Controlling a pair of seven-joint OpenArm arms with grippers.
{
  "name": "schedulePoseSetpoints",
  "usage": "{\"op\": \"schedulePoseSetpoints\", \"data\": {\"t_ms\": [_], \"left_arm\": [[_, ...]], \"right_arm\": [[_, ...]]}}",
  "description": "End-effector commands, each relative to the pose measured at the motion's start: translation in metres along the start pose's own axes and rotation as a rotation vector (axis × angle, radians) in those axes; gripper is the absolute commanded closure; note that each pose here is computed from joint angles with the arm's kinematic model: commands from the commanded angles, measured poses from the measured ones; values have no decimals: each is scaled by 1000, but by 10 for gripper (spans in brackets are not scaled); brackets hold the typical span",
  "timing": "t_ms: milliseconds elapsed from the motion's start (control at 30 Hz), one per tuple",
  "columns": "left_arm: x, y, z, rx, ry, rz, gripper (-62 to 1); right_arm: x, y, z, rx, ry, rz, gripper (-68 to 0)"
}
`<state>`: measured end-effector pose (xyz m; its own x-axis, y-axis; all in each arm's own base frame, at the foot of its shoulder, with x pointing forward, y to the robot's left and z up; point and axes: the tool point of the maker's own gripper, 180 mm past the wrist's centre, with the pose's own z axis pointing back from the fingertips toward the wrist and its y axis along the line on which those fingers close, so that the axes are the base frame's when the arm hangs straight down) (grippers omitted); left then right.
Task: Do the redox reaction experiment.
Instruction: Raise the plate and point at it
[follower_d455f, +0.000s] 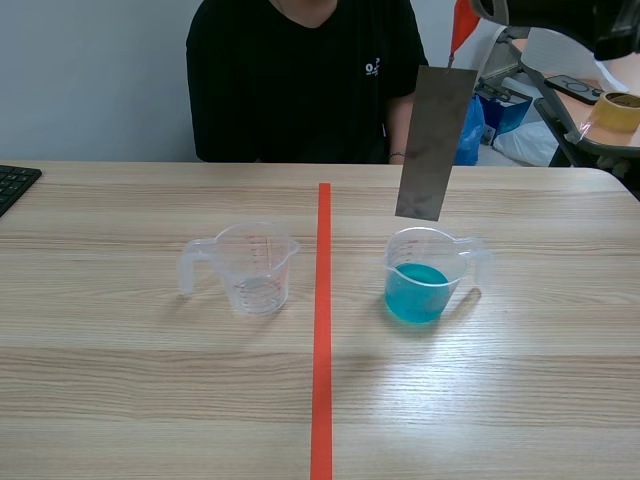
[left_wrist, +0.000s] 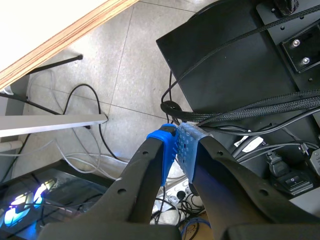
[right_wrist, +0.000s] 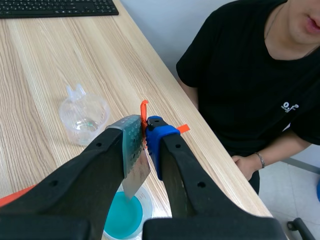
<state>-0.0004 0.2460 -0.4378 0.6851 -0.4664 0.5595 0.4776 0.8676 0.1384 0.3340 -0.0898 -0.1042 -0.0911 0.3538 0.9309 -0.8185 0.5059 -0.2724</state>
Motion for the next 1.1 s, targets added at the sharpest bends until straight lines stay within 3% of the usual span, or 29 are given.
{"op": "schedulePoseSetpoints", "data": {"t_ms": [0,267,433,567,667,867,933,1067], "left_arm": [[8,1,1,3,-34,1,-40],[15,12,3,12,-67,3,-40],[19,22,14,14,-94,16,-40],[34,36,29,19,-173,42,-40],[53,57,37,44,-256,67,-40],[111,125,53,125,-494,179,-40],[139,144,56,107,-588,207,-40],[192,164,51,34,-720,197,-40]], "right_arm": [[8,-12,3,-35,-36,-7,-8],[-16,-21,-4,-57,-18,-61,-8],[-17,-21,-4,-58,-14,-65,-8],[-18,-21,-4,-58,-12,-65,-8],[-18,-21,-4,-57,-13,-64,-8],[-17,-18,-4,-41,-14,-57,-8],[-17,-18,-4,-41,-13,-57,-8],[-17,-18,-4,-41,-14,-57,-8]]}}
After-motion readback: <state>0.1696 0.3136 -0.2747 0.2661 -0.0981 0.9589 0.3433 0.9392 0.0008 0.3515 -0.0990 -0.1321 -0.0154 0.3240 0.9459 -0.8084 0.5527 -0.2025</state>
